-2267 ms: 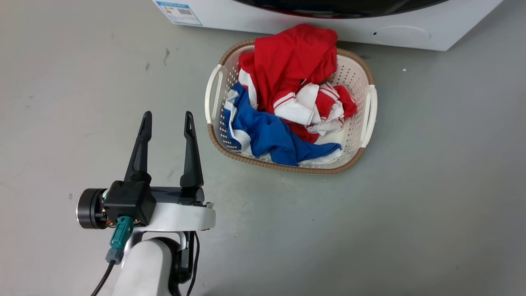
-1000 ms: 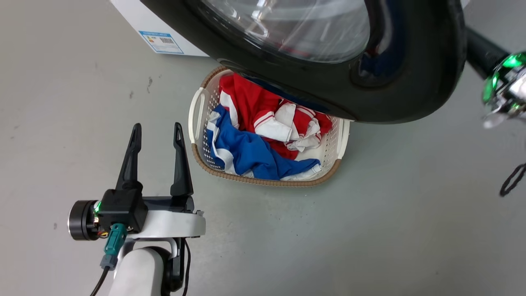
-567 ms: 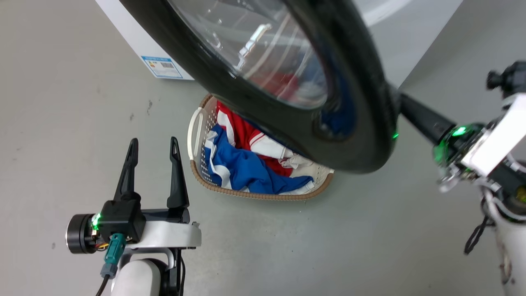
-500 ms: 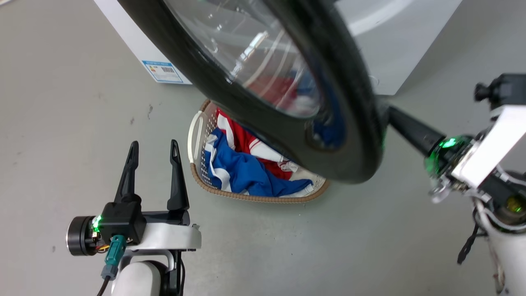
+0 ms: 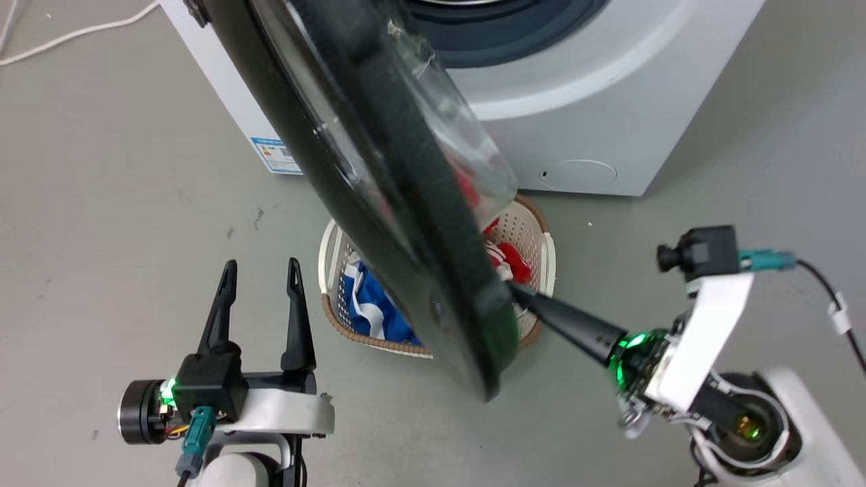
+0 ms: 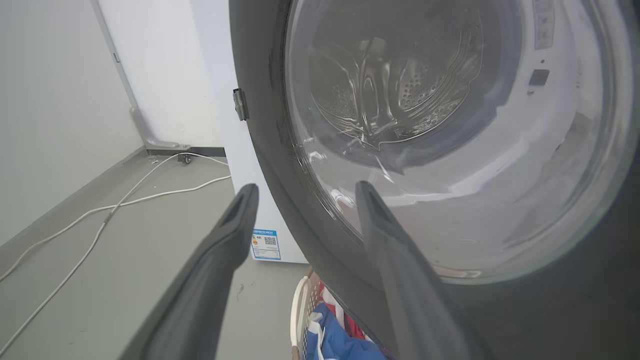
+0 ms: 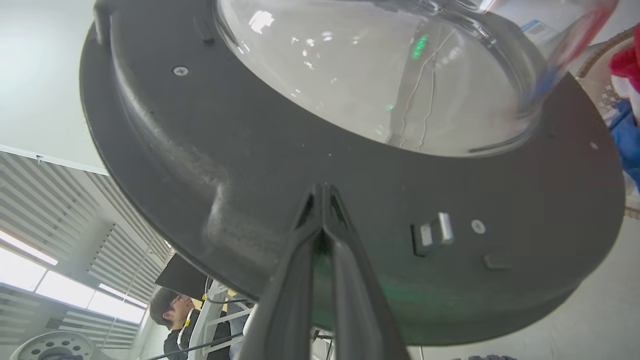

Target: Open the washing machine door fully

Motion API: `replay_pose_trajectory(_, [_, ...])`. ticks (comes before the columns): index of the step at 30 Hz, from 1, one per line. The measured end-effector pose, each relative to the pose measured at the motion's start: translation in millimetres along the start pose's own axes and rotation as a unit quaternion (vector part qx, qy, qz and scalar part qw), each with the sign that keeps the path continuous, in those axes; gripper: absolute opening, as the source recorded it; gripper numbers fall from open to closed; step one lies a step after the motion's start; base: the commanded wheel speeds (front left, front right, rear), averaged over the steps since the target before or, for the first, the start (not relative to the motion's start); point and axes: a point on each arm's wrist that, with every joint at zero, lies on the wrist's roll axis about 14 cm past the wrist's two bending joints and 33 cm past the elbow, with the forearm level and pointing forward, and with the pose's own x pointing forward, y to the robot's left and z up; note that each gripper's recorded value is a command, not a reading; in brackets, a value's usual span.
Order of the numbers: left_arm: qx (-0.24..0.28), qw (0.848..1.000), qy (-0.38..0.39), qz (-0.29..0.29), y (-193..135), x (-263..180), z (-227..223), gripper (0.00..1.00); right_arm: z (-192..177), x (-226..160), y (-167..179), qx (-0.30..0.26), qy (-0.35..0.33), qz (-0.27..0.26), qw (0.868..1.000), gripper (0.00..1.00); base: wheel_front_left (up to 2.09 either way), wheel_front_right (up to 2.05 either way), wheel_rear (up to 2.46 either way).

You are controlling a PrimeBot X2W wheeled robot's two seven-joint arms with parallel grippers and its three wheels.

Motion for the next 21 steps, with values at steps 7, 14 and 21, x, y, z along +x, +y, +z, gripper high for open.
replay_pose_trajectory(7, [0.000, 1.000, -0.007, 0.003, 2.6, -7.3, 6.7, 1.00, -37.3, 7.7, 12.6, 0.017, 0.036, 0.018, 0.999, 0.00, 0.00, 0.00, 0.00])
replay_pose_trajectory(14, [0.002, 1.000, -0.010, 0.006, 4.8, -13.3, 10.9, 1.00, -68.0, 13.9, 19.9, 0.032, 0.071, 0.027, 0.997, 0.00, 0.00, 0.00, 0.00])
replay_pose_trajectory(21, [0.001, 1.000, -0.011, 0.007, 5.8, -20.0, 13.0, 1.00, -75.8, 10.6, 18.0, 0.033, 0.062, 0.017, 0.997, 0.00, 0.00, 0.00, 0.00])
